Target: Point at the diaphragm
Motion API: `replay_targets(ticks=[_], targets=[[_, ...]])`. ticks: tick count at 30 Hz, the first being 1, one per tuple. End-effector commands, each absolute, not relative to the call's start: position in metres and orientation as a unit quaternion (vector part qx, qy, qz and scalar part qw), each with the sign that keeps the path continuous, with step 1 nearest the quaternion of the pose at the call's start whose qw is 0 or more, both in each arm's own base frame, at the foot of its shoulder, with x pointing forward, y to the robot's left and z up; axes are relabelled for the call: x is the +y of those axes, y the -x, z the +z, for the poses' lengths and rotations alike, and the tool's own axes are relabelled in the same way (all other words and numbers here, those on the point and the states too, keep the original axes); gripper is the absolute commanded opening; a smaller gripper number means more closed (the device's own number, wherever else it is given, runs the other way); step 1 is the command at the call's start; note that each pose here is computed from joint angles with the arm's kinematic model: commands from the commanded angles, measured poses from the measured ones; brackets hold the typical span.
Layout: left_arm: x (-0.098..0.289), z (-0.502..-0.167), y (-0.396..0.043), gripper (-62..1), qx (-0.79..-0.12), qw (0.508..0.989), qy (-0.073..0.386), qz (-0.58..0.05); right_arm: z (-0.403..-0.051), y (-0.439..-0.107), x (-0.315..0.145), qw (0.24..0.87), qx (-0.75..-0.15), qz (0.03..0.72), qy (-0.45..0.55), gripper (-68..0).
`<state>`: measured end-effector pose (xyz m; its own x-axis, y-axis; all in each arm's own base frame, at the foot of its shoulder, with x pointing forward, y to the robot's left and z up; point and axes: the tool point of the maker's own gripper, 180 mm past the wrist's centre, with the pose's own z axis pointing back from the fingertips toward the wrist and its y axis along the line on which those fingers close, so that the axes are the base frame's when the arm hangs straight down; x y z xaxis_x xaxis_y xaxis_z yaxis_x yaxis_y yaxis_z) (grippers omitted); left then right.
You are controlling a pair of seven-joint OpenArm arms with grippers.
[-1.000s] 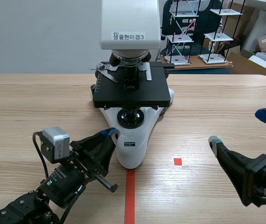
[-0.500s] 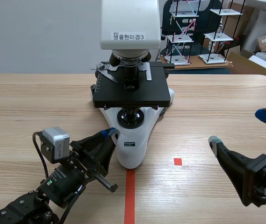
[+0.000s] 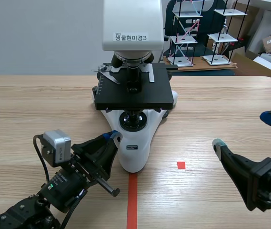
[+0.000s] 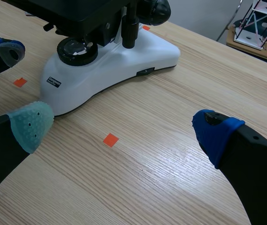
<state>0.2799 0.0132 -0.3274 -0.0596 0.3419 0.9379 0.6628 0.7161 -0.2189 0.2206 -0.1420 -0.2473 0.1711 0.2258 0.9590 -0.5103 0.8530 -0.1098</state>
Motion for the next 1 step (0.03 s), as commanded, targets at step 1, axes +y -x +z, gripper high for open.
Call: replay_targets(ticks=[1], targets=[[0.0119,-0.3188,-0.2824,-56.9,-0.724,0.576,0.356,-0.133,-0.2386,-0.2243,-0.1401,0.745,-0.61,0.24,-0.122,0.4]])
